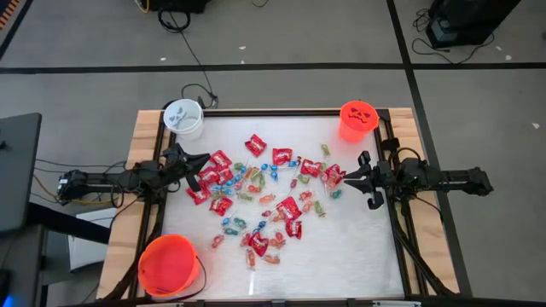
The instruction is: Sort candy by brand, put in halloween buckets
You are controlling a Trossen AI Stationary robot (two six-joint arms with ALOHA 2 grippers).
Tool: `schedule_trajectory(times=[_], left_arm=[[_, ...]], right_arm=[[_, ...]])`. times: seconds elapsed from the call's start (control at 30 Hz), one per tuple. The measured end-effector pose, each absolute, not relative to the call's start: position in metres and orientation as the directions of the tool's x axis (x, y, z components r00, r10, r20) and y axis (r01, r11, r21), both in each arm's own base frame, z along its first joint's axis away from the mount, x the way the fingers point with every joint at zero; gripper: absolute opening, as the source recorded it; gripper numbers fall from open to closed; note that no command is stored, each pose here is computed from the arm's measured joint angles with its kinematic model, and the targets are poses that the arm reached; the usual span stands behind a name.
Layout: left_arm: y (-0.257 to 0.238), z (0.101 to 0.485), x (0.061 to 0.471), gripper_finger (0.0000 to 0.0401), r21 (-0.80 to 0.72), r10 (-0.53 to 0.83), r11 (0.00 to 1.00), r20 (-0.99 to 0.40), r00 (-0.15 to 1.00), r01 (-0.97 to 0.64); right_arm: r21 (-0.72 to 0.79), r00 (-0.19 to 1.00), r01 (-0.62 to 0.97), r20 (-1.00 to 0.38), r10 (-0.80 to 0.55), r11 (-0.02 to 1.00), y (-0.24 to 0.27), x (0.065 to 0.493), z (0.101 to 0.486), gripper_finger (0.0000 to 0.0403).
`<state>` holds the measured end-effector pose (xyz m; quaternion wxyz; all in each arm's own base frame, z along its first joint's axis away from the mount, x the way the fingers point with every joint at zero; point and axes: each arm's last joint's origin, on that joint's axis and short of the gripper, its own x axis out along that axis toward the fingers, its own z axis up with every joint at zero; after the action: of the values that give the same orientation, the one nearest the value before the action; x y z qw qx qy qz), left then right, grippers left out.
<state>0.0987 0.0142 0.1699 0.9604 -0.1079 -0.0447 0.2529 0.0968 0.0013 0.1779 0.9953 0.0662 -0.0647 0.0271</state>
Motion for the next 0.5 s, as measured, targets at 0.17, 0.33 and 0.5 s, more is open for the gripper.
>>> schedule_trajectory(times=[0.17, 0.33, 0.5], left_arm=[[0.014, 0.170, 0.099, 0.0037, -0.230, 0.495, 0.849, 0.031, 0.868, -0.476], [0.014, 0.170, 0.099, 0.0037, -0.230, 0.495, 0.849, 0.031, 0.868, -0.476], [0.014, 0.173, 0.099, 0.0037, -0.248, 0.495, 0.849, 0.063, 0.867, -0.467]], right_arm=[[0.040, 0.982, -0.042, 0.186, 0.034, 0.998, 0.001, 0.096, 0.183, 0.0077], [0.034, 0.964, -0.033, 0.266, 0.023, 0.999, 0.001, 0.094, 0.191, 0.0077], [0.043, 0.952, -0.031, 0.307, 0.016, 0.999, 0.000, 0.093, 0.195, 0.0077]])
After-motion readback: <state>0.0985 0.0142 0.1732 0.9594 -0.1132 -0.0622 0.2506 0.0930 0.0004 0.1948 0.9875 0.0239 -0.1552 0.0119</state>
